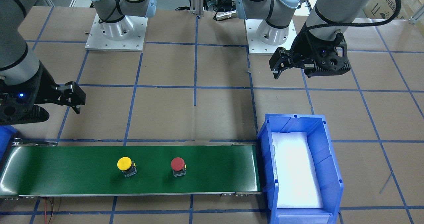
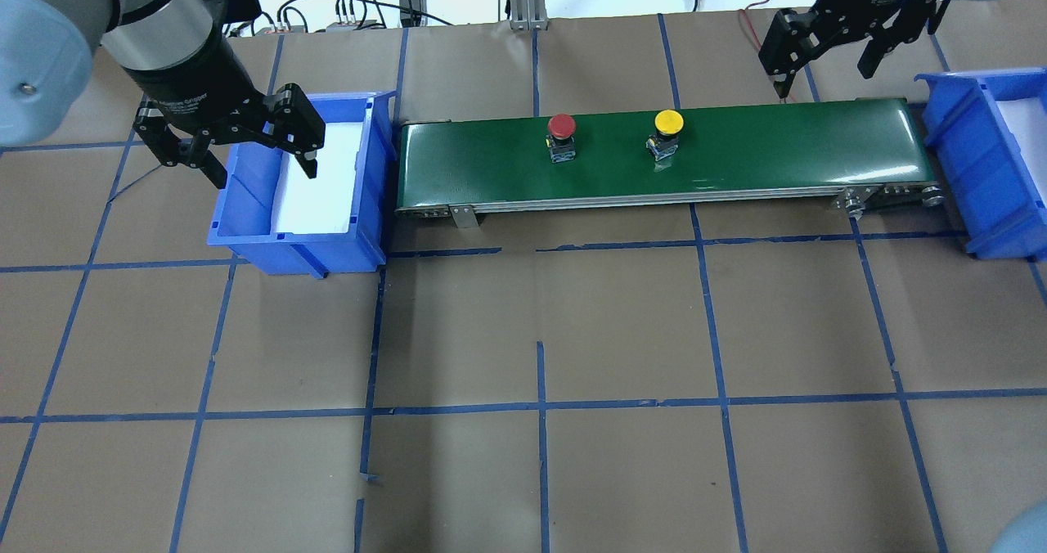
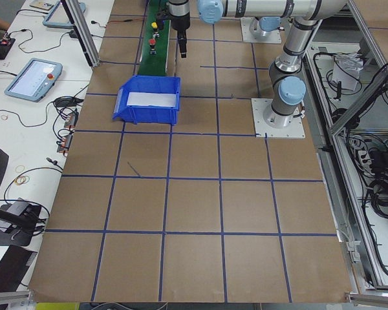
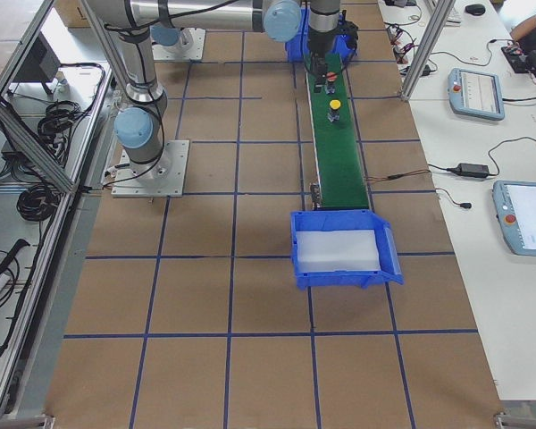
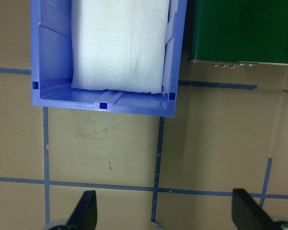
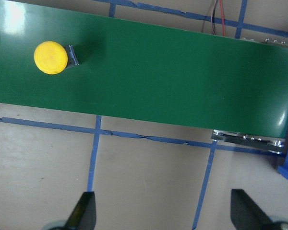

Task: Transport two buttons from left to right
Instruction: 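Move the right gripper to the conveyor's far end and rotate it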

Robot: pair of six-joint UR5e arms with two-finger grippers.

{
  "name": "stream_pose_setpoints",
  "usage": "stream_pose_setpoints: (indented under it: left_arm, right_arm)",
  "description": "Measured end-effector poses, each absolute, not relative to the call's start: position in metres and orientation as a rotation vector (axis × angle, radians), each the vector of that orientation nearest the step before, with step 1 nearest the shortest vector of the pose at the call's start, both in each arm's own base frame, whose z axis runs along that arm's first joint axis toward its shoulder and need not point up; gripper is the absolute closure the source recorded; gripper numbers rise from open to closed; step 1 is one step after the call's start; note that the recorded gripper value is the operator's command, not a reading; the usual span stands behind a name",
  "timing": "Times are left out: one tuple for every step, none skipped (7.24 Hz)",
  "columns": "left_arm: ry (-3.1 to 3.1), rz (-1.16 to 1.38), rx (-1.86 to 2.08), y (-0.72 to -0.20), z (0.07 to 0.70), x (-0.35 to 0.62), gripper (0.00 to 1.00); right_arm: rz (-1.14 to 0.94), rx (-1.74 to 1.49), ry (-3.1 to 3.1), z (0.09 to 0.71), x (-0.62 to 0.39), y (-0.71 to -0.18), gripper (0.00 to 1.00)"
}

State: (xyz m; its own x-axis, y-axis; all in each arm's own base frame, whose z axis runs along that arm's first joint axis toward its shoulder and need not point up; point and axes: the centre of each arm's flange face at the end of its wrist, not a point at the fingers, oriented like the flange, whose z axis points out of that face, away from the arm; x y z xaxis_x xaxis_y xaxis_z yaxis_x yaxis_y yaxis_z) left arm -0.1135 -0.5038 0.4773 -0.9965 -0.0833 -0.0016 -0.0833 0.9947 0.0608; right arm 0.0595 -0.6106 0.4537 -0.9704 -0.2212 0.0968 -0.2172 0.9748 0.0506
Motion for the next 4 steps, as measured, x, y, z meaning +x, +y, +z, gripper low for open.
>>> stream_pose_setpoints:
  left_arm:
    - [-3.137, -0.096, 0.131, -0.504, 0.477, -0.113, 0.0]
    - [-3.136, -0.095, 0.131, -0.504, 0.477, -0.113, 0.0]
    - [-3.136, -0.095, 0.131, -0.504, 0.477, -0.113, 0.0]
    - [-3.137, -0.095, 0.131, -0.504, 0.477, -0.113, 0.0]
  right_arm:
    - [-0.088, 0.513, -2.999, 0.441, 0.041, -0.625, 0.0]
    - [-0.088, 0.739, -2.965, 0.434, 0.028, -0.635, 0.0]
    - [-0.051, 0.969, -2.923, 0.427, 0.021, -0.643, 0.0]
    - [-0.013, 1.166, -2.88, 0.419, 0.013, -0.65, 0.0]
